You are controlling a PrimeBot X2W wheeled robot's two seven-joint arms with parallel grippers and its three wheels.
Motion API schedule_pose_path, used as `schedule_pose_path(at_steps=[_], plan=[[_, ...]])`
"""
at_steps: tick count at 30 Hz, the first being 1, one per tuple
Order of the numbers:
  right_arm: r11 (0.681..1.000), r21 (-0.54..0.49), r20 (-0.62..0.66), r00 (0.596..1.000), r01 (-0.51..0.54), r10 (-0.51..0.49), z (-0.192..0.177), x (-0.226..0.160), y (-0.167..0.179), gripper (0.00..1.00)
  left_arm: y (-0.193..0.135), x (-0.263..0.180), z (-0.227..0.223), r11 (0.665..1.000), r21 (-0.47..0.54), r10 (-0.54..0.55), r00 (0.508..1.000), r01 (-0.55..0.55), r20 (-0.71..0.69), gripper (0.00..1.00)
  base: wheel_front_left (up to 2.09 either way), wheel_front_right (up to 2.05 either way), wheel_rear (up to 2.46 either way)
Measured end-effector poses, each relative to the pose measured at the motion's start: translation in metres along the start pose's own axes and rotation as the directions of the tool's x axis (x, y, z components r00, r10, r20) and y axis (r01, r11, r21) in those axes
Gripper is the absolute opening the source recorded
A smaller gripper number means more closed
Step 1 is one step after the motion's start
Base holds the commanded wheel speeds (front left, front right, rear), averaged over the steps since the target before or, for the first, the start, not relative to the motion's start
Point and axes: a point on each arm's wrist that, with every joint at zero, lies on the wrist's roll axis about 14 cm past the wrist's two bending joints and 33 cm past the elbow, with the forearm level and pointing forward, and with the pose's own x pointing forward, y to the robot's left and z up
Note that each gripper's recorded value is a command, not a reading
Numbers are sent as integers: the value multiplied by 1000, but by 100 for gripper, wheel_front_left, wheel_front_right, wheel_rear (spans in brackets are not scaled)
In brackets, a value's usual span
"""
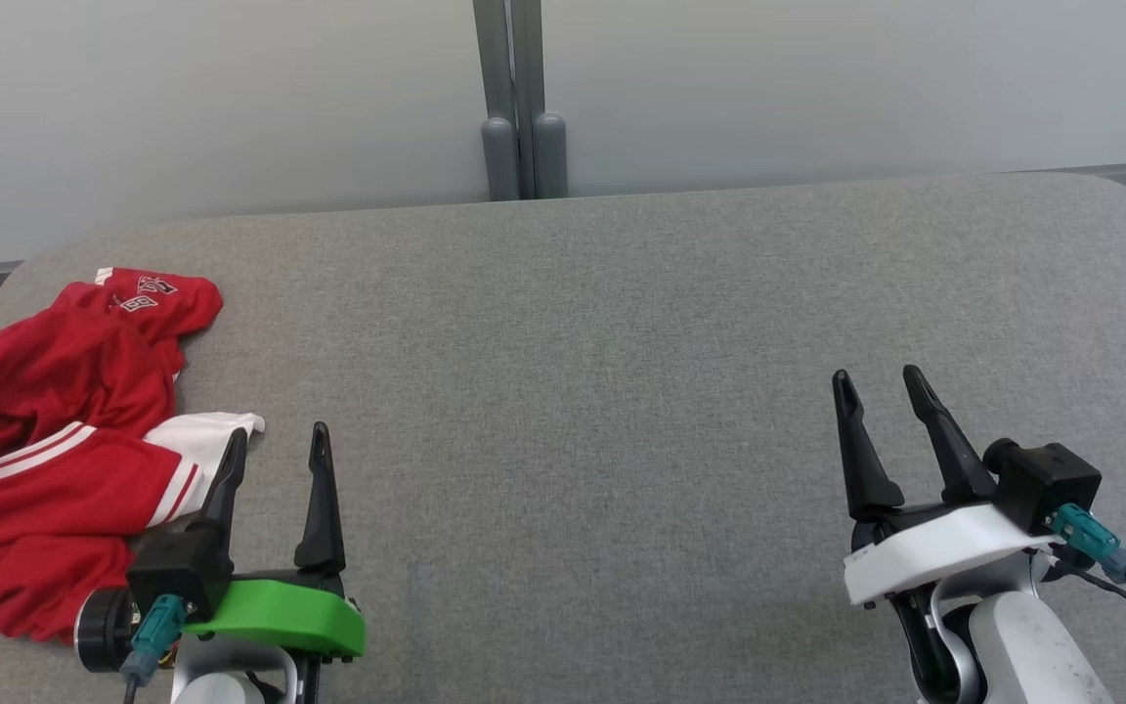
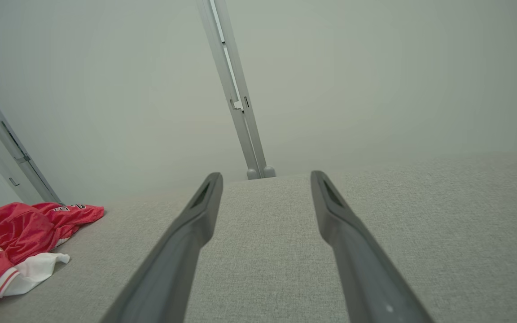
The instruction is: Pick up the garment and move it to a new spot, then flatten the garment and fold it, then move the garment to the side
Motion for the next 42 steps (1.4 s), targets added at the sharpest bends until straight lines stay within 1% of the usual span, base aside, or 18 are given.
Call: schedule_pose_path(at_steps=[12,20,42], plan=[[997,-70,24,999,-24,26,4,2,6,100,-2,0,2,996,91,-14,1000,12,20,100,0,0,0],[993,-111,32,998,-41,45,5,3,10,100,-4,-1,5,992,127,-25,999,20,36,100,0,0,0],[993,-107,36,998,-44,48,6,4,12,100,0,-2,1,994,112,-10,1000,8,23,100,0,0,0]])
